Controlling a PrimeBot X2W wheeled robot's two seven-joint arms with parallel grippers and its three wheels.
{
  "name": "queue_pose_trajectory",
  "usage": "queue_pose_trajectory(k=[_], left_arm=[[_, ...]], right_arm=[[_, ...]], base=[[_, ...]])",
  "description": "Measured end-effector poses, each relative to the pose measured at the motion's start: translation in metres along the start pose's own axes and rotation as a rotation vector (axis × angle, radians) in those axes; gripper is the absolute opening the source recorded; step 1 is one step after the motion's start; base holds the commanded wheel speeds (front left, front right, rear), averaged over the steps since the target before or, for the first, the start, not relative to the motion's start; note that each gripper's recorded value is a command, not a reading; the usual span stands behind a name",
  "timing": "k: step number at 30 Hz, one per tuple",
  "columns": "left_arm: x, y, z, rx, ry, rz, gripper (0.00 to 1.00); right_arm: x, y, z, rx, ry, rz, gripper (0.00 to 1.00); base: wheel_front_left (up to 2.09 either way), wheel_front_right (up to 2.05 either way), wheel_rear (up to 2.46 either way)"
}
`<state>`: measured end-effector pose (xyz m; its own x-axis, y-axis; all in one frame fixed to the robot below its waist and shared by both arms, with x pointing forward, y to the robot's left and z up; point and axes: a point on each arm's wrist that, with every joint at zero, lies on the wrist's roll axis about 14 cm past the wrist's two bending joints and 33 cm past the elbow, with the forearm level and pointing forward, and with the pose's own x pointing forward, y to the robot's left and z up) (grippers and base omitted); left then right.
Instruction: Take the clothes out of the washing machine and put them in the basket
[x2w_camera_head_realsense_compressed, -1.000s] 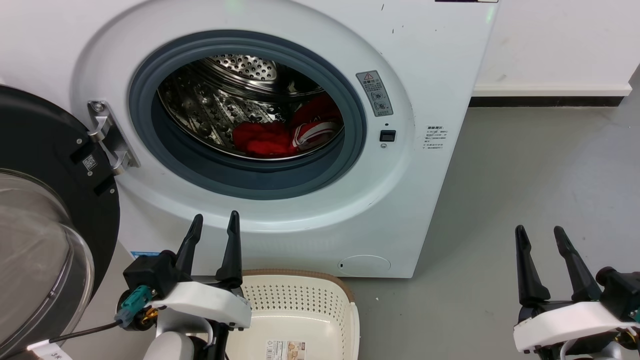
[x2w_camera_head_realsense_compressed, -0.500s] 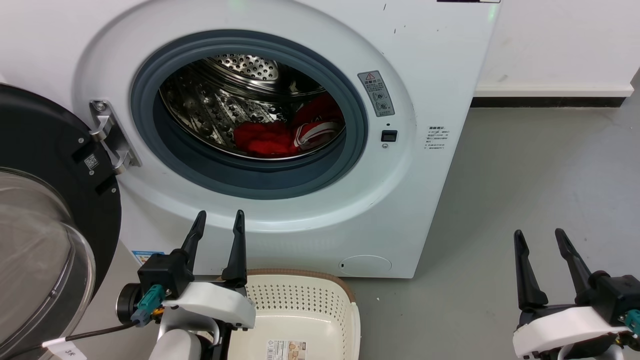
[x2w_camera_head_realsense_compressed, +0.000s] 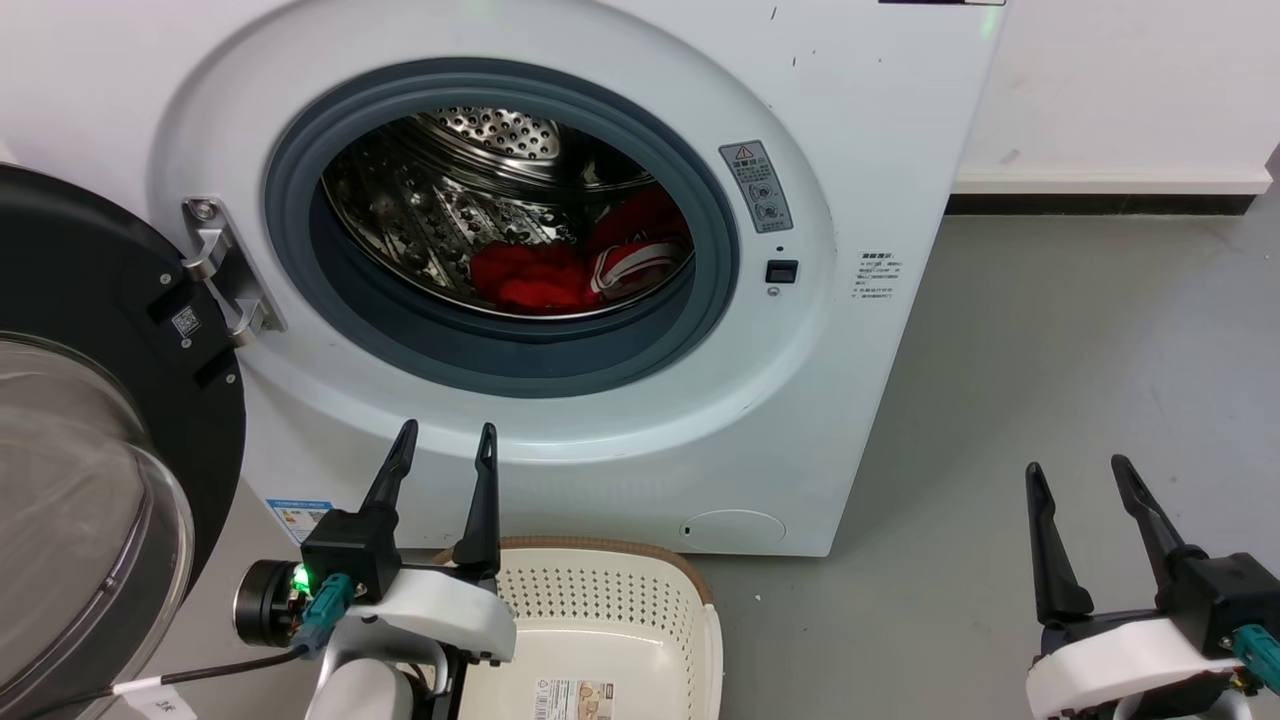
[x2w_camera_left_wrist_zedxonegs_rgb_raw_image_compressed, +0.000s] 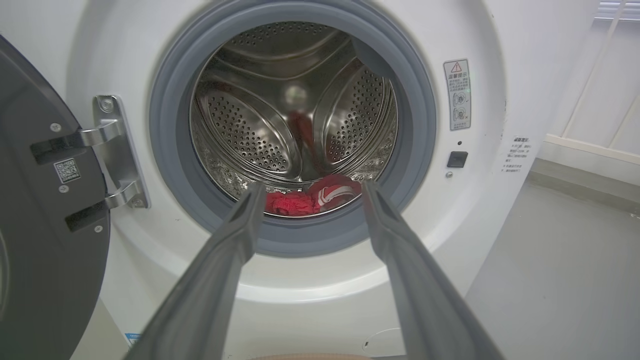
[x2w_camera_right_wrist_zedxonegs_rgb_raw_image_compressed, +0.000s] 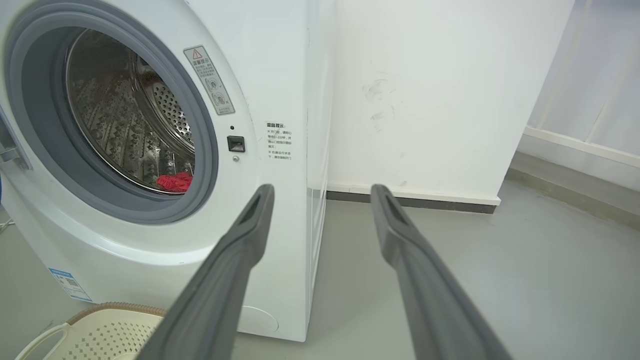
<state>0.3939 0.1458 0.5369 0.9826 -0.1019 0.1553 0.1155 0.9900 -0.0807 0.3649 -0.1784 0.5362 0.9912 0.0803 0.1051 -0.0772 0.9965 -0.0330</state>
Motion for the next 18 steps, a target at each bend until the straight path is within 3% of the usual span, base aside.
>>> queue_pose_trajectory(k=[18], left_arm=[[-0.0015,0.0032,0.0003,0.028,-0.006,0.011,1.0]], right_arm=[[-0.0007,0.0003,-0.0011,-0.018,0.001,0.003,1.0]], base=[[0.0,0.0,0.0]])
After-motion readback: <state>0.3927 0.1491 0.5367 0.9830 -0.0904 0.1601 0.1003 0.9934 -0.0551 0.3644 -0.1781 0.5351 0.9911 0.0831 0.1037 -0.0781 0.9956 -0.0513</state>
